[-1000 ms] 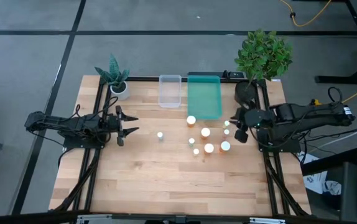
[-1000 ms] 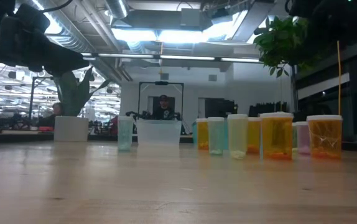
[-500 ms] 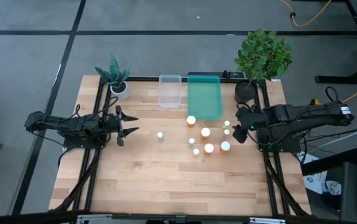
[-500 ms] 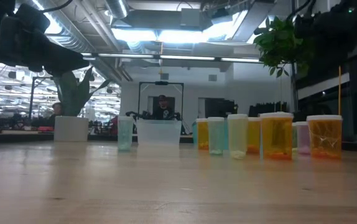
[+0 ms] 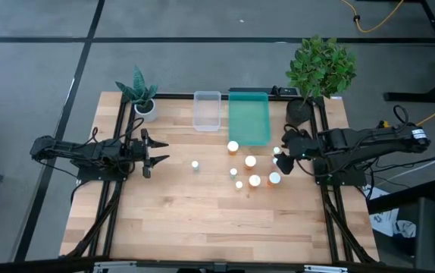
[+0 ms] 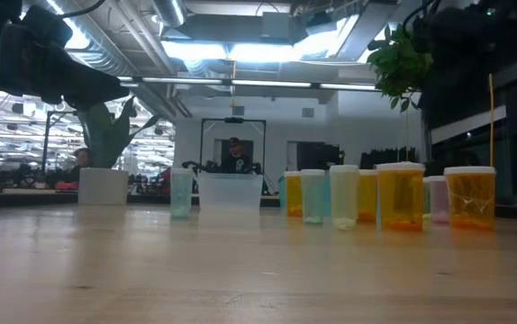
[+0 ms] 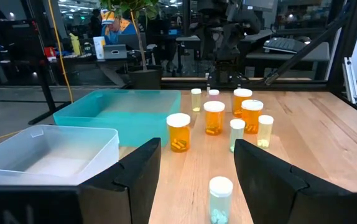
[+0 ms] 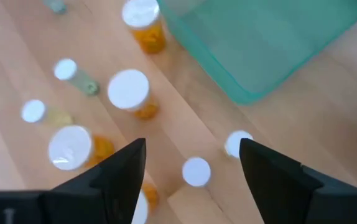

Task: Pick and place medicine bottles into bin by pill shape (circle, oval)
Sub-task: Put the yellow tablet bottle into the blue bin

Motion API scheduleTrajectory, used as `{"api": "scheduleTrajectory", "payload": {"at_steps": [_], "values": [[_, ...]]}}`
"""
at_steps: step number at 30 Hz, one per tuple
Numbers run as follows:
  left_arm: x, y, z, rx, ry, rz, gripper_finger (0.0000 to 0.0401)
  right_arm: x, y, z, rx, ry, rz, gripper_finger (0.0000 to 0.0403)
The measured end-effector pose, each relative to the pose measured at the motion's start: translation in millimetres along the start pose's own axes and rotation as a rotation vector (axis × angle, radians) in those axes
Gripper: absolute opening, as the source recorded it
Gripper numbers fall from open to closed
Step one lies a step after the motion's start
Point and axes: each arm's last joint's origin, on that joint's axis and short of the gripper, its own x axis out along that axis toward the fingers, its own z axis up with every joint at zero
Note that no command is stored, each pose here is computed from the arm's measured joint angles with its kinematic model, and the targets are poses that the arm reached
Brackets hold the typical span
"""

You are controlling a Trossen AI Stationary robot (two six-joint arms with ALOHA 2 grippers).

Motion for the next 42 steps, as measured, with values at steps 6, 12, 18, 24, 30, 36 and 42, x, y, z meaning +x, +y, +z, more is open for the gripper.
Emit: {"api": "scheduleTrajectory", "payload": {"at_steps": [6,12,18,24,30,36,42], "values": [[0.0,0.0,0.0,-0.012,0.000,0.000,0.0195,18.3,1.5,-2.4,0.060,0.096,-0.101,0.0261],[0.0,0.0,0.0,-0.038,0.000,0.000,0.0195,47.0,6.3,-2.2,0.088,0.171,-0.206,0.0261],[0.0,0.0,0.0,-0.084,0.000,0.000,0.0195,64.2,2.7,-1.4,0.193,0.206,-0.301,0.0261],[0.0,0.0,0.0,-0.085,0.000,0.000,0.0195,71.5,-1.5,2.0,0.231,0.233,-0.306,0.0261],[0.0,0.0,0.0,-0.085,0.000,0.000,0.0195,75.7,-7.0,4.9,0.249,0.236,-0.335,0.0261],[0.0,0.0,0.0,-0.085,0.000,0.000,0.0195,76.0,-7.8,5.7,0.233,0.236,-0.332,0.0261],[0.0,0.0,0.0,-0.085,0.000,0.000,0.0195,76.2,-7.5,6.0,0.233,0.233,-0.329,0.0261]]}}
